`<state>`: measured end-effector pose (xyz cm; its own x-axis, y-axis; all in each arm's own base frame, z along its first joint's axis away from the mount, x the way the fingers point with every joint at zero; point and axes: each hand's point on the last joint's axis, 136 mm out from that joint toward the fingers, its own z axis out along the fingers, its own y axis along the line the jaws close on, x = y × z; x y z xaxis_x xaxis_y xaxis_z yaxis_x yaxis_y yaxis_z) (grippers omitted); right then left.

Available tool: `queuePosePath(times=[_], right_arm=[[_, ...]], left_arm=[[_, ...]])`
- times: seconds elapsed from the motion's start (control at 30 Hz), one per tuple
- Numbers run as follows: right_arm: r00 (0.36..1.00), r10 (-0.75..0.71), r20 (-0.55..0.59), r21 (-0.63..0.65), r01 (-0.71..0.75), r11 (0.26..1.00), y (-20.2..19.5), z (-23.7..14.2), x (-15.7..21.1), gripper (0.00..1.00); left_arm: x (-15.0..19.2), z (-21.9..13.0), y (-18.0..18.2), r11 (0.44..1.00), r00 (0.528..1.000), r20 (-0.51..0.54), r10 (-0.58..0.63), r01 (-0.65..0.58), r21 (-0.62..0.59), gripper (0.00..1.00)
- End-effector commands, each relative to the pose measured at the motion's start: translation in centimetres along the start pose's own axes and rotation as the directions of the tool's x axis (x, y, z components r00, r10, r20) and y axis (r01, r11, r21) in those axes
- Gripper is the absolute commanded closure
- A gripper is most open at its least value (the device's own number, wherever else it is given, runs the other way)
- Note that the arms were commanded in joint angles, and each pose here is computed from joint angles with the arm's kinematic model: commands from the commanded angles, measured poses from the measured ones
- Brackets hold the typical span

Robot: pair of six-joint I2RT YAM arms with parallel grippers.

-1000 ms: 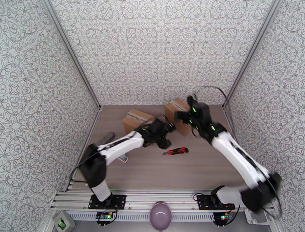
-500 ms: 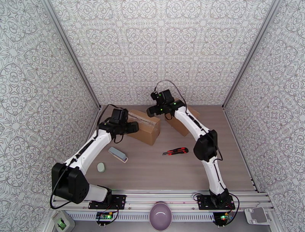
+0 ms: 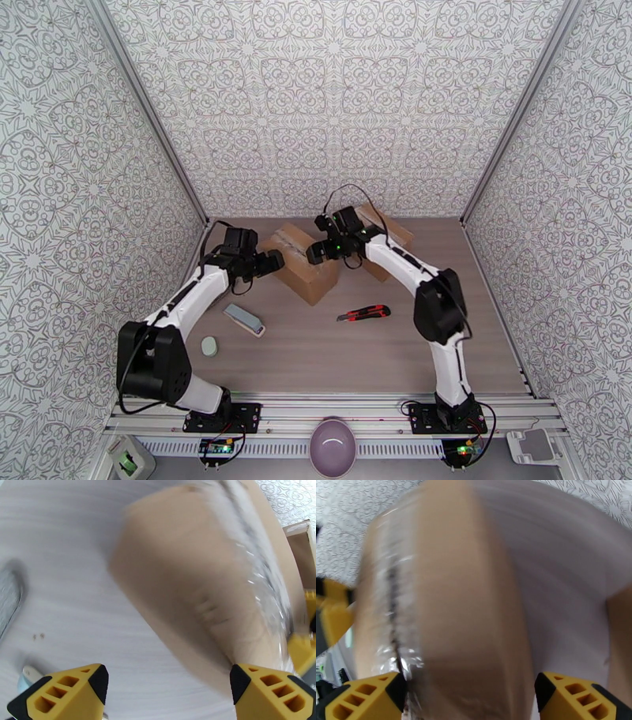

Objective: Unpack the express box

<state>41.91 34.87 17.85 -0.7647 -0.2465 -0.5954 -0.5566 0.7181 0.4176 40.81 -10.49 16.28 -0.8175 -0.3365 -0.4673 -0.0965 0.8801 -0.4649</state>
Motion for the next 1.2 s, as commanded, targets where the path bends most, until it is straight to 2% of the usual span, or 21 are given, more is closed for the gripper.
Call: queuePosePath(times=[0.0, 0.13, 0.23, 0.37, 0.57, 0.67, 0.77, 0.83, 0.97, 1.17], right_arm=[[0.997, 0.003, 0.072, -0.119, 0.006, 0.993, 5.4, -2.2, -0.1, 0.11], [0.997, 0.04, 0.063, -0.132, -0.031, 0.991, 7.5, -2.2, 1.7, 0.08], [0.988, 0.109, 0.108, -0.054, -0.104, 0.993, 5.7, -2.1, 1.9, 0.07], [0.974, 0.151, 0.169, 0.102, -0.17, 0.98, 2.8, -2.5, 1.6, 0.08], [0.967, 0.187, 0.171, 0.128, -0.21, 0.969, 1.6, -0.4, 1.6, 0.13], [0.961, 0.194, 0.196, 0.114, -0.219, 0.969, 1.9, -0.6, 1.3, 0.14], [0.962, 0.187, 0.197, 0.164, -0.22, 0.962, 1.2, -0.8, 1.7, 0.18], [0.966, 0.135, 0.221, 0.233, -0.187, 0.954, 1.0, -1.8, 1.7, 0.19], [0.957, 0.083, 0.279, 0.235, -0.152, 0.96, 1.7, -3.9, 1.0, 0.19], [0.946, 0.021, 0.325, 0.205, -0.092, 0.974, 3.7, -6.0, -0.4, 0.13]], left_arm=[[-2.6, -0.2, -2.2, 0.995, 0.997, 0.043, 0.059, -0.062, 0.076, 0.12], [-3.0, 0.2, -2.7, 0.994, 0.995, 0.003, 0.099, -0.099, 0.051, 0.12], [-2.9, 0.0, -3.1, 0.986, 0.986, -0.015, 0.164, -0.164, -0.021, 0.12], [-1.9, -1.0, -4.3, 0.944, 0.956, -0.061, 0.286, -0.292, -0.155, 0.12], [-0.1, -1.0, -4.9, 0.888, 0.929, -0.141, 0.342, -0.369, -0.276, 0.11], [0.5, -0.5, -4.8, 0.884, 0.929, -0.169, 0.329, -0.366, -0.29, 0.1], [0.8, -0.1, -4.8, 0.89, 0.935, -0.178, 0.306, -0.348, -0.296, 0.1], [0.8, 0.1, -5.1, 0.893, 0.937, -0.182, 0.297, -0.34, -0.296, 0.1], [0.8, 0.3, -5.5, 0.895, 0.941, -0.183, 0.285, -0.33, -0.3, 0.09], [0.4, 0.0, -5.2, 0.899, 0.947, -0.177, 0.268, -0.312, -0.308, 0.1]])
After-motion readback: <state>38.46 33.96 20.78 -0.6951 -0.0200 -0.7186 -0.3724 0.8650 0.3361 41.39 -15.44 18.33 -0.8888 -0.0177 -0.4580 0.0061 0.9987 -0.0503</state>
